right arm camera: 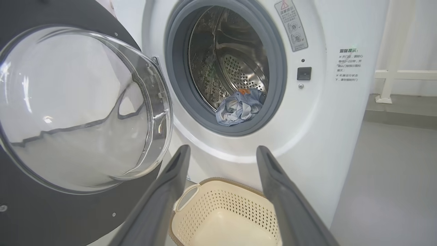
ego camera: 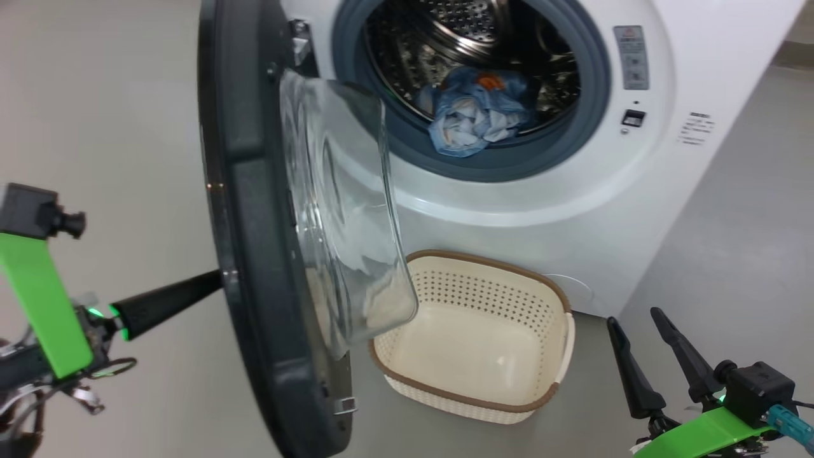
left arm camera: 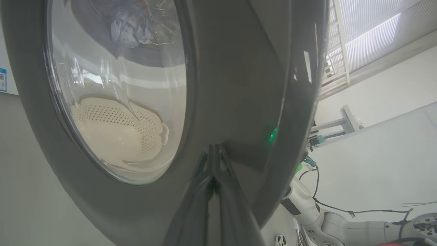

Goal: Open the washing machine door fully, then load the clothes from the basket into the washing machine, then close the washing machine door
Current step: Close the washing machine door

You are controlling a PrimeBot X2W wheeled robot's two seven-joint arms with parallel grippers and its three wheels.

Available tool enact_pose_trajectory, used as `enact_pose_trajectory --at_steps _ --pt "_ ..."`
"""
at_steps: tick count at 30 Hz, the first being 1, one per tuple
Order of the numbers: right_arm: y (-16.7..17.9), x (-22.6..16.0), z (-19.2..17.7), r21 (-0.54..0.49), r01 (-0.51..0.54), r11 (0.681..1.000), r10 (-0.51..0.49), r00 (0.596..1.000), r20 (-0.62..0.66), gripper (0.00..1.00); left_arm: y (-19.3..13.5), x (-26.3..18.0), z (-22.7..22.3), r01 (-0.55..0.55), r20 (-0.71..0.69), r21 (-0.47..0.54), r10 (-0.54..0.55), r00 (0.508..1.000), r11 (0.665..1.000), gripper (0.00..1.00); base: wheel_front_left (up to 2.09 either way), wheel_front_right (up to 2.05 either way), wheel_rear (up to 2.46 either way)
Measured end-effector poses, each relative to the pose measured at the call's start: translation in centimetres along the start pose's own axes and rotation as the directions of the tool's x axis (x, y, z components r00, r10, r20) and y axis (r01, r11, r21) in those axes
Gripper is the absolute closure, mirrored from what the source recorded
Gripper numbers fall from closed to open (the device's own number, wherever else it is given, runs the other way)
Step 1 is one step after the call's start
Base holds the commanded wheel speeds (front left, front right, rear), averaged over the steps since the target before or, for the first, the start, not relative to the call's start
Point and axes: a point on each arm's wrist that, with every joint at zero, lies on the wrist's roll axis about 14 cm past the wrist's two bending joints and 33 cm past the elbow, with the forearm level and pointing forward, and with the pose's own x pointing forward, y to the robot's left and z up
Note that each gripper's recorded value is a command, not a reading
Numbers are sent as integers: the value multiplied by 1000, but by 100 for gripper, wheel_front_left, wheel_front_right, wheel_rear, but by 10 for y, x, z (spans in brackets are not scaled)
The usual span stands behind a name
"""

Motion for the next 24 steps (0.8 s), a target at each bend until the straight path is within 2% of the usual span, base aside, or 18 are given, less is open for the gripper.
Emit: enact_pose_trajectory --at_steps 12,18,24 --pt "-44 -35 15 6 175 985 -175 983 50 0 -24 74 -5 133 -104 18 -130 986 991 100 0 0 0" --pt "-70 -59 20 -3 274 962 -273 960 68 0 -43 111 0 210 -148 44 -201 968 977 100 0 0 0" --pt "-89 -83 22 0 361 933 -360 930 76 0 -47 145 1 242 -172 37 -233 957 969 100 0 0 0"
